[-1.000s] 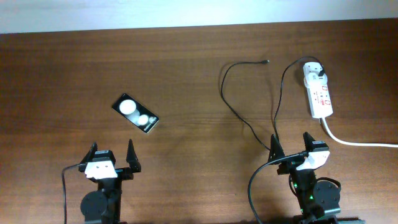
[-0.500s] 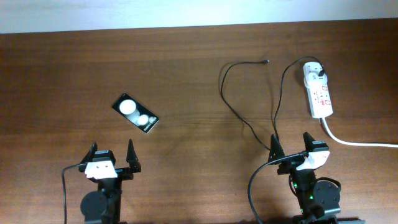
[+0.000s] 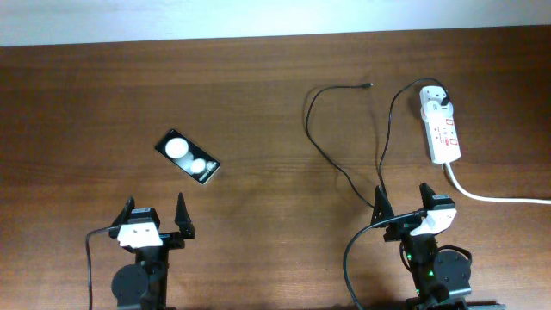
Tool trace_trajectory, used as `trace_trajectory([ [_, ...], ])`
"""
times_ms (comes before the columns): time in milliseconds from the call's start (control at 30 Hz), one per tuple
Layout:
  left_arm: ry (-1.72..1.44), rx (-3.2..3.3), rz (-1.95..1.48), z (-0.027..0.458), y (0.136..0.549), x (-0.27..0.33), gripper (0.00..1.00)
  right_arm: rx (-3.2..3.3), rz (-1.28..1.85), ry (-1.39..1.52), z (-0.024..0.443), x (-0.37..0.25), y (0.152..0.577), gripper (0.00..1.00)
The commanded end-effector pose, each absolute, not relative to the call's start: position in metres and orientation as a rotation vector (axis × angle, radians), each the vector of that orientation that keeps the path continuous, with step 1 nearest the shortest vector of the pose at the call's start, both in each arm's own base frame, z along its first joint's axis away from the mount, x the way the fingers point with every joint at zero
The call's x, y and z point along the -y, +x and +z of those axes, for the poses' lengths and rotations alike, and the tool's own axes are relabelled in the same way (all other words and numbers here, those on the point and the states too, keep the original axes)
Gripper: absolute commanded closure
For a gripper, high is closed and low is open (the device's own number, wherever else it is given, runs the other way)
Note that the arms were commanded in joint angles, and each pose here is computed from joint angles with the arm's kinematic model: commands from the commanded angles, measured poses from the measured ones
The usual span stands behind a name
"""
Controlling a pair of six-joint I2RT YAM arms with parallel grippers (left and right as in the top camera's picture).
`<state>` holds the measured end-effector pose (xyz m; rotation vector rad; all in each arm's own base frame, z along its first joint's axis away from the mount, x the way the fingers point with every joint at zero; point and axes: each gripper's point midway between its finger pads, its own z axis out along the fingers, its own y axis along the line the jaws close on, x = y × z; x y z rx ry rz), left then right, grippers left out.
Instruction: Plug charger to phone and switch on socket
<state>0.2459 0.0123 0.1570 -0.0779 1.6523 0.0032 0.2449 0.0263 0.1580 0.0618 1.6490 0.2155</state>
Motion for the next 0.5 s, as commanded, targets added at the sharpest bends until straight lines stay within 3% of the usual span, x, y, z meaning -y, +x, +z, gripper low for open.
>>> trace_trajectory([
  [0,-0.068,-1.657,0.02,0.1545,0.2459,-0.013,0.01,-1.655,0.222,0.043,0.1553,-0.0297,0.2444,0.01],
  [467,-0.069,-1.657,0.02,0.1545,0.2459,-0.013,0.01,-1.655,0.222,0.043,0.1553,-0.0297,0.2444,0.01],
])
